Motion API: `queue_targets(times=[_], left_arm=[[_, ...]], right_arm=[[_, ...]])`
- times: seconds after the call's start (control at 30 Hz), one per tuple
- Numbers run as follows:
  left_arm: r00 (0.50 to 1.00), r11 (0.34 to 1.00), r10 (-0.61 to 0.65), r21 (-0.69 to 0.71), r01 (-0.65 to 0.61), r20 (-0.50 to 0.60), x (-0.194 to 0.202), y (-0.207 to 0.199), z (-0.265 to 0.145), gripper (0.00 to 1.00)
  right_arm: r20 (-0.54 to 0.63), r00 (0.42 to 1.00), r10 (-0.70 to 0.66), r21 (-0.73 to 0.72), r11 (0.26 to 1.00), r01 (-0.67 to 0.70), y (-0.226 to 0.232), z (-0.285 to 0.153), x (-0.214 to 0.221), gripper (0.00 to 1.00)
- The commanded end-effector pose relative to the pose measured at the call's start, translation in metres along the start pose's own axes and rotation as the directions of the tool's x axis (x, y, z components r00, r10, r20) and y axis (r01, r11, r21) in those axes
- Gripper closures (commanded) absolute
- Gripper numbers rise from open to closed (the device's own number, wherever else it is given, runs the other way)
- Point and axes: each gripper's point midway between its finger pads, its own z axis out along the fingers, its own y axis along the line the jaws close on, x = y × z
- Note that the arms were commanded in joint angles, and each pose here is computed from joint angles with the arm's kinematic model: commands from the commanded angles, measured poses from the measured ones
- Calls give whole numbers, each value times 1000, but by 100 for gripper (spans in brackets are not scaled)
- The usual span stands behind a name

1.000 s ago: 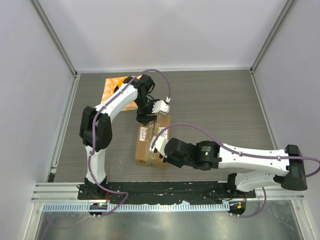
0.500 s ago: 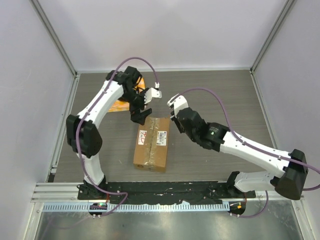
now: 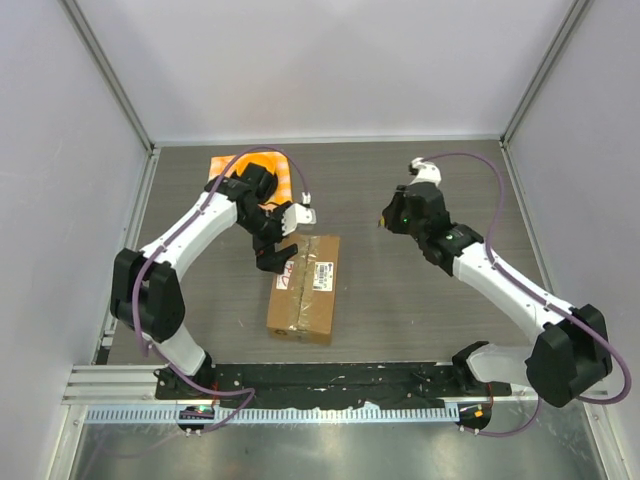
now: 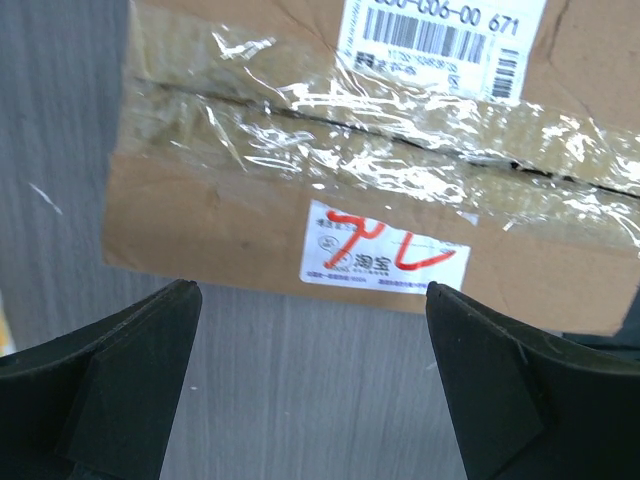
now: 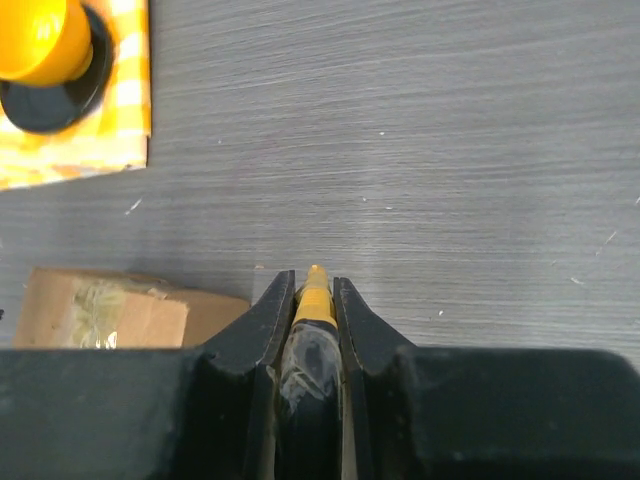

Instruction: Unpack the express box

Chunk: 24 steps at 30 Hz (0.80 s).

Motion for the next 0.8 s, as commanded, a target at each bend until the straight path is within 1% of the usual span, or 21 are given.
queue_targets(times=[0.0,0.03,0.07,0.1,0.13,0.17,0.2,0.23,0.3,0.33,0.4,0.47,0.5,0.57,0.63,0.67,0.7,0.73,0.77], left_arm=[[993,991,107,-82,-103,53,-21,19,4,0],[993,992,106,-79,-102,52,-20,19,7,0],[995,994,89,-70,-86,44,-14,17,12,0],[995,994,85,-74,-81,47,-14,19,16,0],[997,996,56,-69,-53,50,-13,17,20,0],[999,997,32,-65,-30,42,-8,16,25,0],[999,996,26,-87,-22,46,-8,20,28,0],[999,997,15,-81,-12,45,-7,19,32,0],[999,996,-4,-86,7,42,-3,18,37,0],[999,996,-18,-83,21,41,0,16,40,0],[998,996,-31,-80,35,49,-1,15,43,0],[998,995,-38,-88,43,56,-2,14,43,0],[998,996,-32,-84,36,55,-3,12,44,0],[998,995,-31,-97,36,51,-3,12,45,0],[998,994,-40,-98,44,43,-1,11,48,0],[998,993,-46,-105,50,36,0,12,48,0],[998,992,-59,-110,62,31,2,13,48,0],[997,991,-68,-113,71,27,3,13,48,0],[997,990,-77,-118,79,22,5,14,49,0]], right_arm=[[-6,956,295,-125,948,-293,-3,6,-7,99],[-25,947,321,-121,939,-322,-8,12,-1,99],[-49,938,344,-175,921,-347,-1,13,0,97],[-59,921,386,-152,908,-390,-14,20,8,94],[-74,913,402,-142,901,-409,-19,25,15,86],[-67,907,416,-156,893,-421,-21,29,14,83],[-86,899,429,-148,887,-438,-27,32,22,80],[-94,893,439,-136,883,-449,-31,35,25,69],[-127,887,444,-126,880,-459,-34,40,34,62],[-127,883,451,-116,878,-465,-38,41,35,56],[-133,881,453,-101,879,-467,-42,41,38,48],[-150,882,447,-67,885,-460,-49,40,43,13],[-154,882,444,-46,889,-456,-53,39,45,6],[-190,889,416,32,908,-418,-65,33,58,5],[-171,907,386,95,922,-374,-78,25,55,5],[-190,908,373,142,926,-351,-85,17,61,5],[-154,928,339,158,936,-316,-91,8,51,5],[-138,936,323,177,938,-297,-96,2,48,5],[-111,947,302,236,933,-270,-108,-7,42,5]])
